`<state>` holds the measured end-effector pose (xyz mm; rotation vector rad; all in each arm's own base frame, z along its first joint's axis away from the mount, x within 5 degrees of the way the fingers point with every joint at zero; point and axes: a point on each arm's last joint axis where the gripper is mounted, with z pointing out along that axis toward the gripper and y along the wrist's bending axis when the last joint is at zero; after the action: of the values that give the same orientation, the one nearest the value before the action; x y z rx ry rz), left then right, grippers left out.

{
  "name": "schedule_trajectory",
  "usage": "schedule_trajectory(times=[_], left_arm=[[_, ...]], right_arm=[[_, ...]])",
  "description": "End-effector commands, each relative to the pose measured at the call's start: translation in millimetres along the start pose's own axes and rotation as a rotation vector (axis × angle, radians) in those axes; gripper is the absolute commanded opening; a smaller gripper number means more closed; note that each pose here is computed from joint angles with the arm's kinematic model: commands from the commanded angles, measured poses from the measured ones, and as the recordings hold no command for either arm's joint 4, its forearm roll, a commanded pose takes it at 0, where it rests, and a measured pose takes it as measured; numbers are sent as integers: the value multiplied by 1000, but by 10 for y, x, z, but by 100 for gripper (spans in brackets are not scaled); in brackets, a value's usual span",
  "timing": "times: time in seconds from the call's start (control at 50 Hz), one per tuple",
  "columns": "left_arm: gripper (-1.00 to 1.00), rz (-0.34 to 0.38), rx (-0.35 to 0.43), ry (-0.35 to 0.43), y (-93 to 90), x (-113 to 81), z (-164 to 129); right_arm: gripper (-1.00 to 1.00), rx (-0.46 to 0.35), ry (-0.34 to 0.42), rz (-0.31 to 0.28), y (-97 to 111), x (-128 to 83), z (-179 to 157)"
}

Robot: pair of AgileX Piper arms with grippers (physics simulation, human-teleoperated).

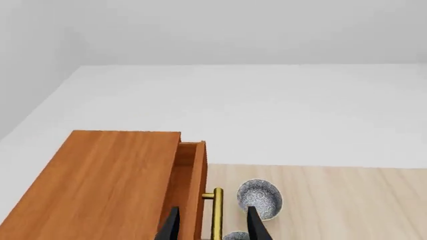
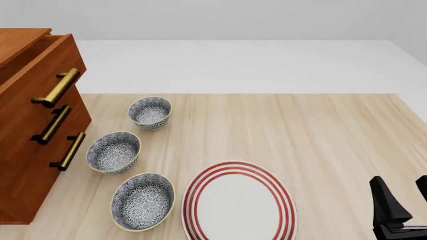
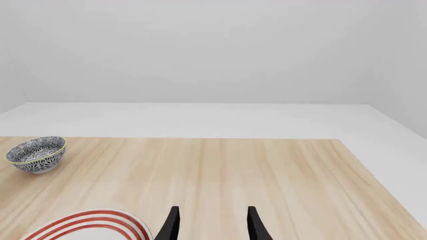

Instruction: Open the top drawer of the cabinet.

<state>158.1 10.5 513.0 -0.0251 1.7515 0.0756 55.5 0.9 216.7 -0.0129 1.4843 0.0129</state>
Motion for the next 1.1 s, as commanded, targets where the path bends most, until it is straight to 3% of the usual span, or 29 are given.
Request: schedule_trajectory(times=[0.02,0.16,0.24,0.48,1.1], left_arm=[[100,-85,26,61,-44,14,50],[100,-142,4,82,-10,-37,140],[100,-188,-6,132,-3,-4,307],[100,-199,-5,235,-31,212,640],[100,-248,-39,247,37,178,782]], right_arm=[[100,0,0,0,0,0,0],[100,0,0,0,0,0,0],[100,0,0,0,0,0,0],[100,0,0,0,0,0,0],[100,0,0,0,0,0,0]])
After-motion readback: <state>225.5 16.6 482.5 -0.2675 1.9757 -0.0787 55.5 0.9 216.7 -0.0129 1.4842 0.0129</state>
